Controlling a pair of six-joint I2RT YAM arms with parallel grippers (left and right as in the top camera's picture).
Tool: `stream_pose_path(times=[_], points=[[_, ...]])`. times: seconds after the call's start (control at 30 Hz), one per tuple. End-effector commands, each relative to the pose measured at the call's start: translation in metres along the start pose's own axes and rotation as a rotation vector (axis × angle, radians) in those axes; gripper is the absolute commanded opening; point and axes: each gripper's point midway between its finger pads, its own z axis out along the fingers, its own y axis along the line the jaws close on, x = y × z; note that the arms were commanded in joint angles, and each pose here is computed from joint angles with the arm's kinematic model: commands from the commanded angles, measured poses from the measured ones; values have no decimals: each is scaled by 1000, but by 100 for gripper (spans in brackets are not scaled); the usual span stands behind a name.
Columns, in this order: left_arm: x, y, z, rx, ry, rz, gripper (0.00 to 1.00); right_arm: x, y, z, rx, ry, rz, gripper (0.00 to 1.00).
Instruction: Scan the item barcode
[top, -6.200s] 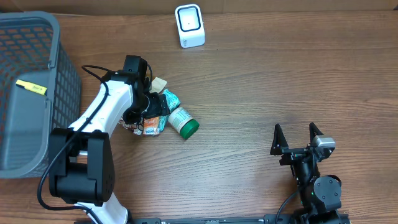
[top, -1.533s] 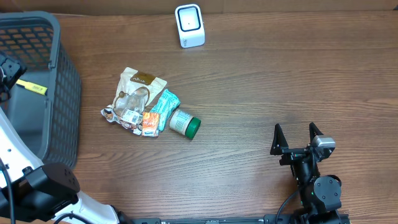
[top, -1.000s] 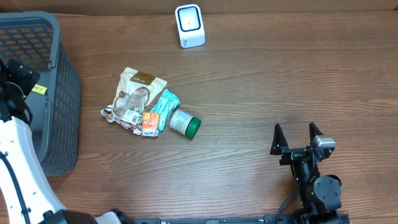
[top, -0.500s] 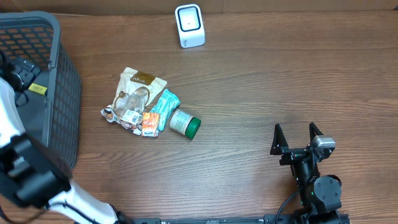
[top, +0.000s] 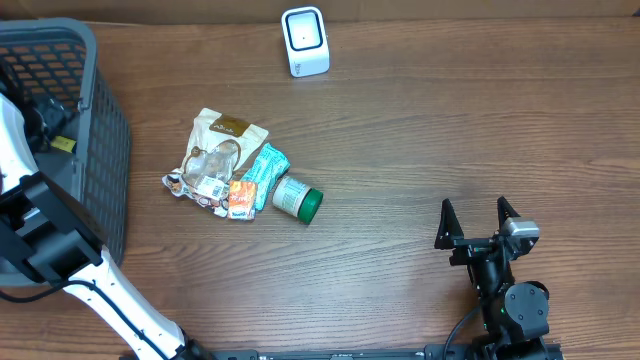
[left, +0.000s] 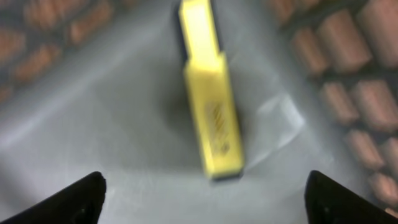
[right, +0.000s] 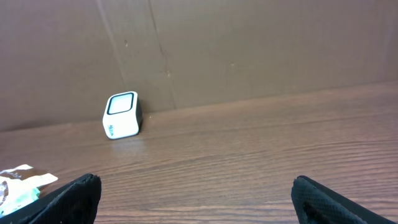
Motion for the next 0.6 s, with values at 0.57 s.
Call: stream_pose_path(times=[0.57], points=[[15, 0, 52, -50, 58, 17, 79, 3, -3, 1, 15, -1, 4, 100]])
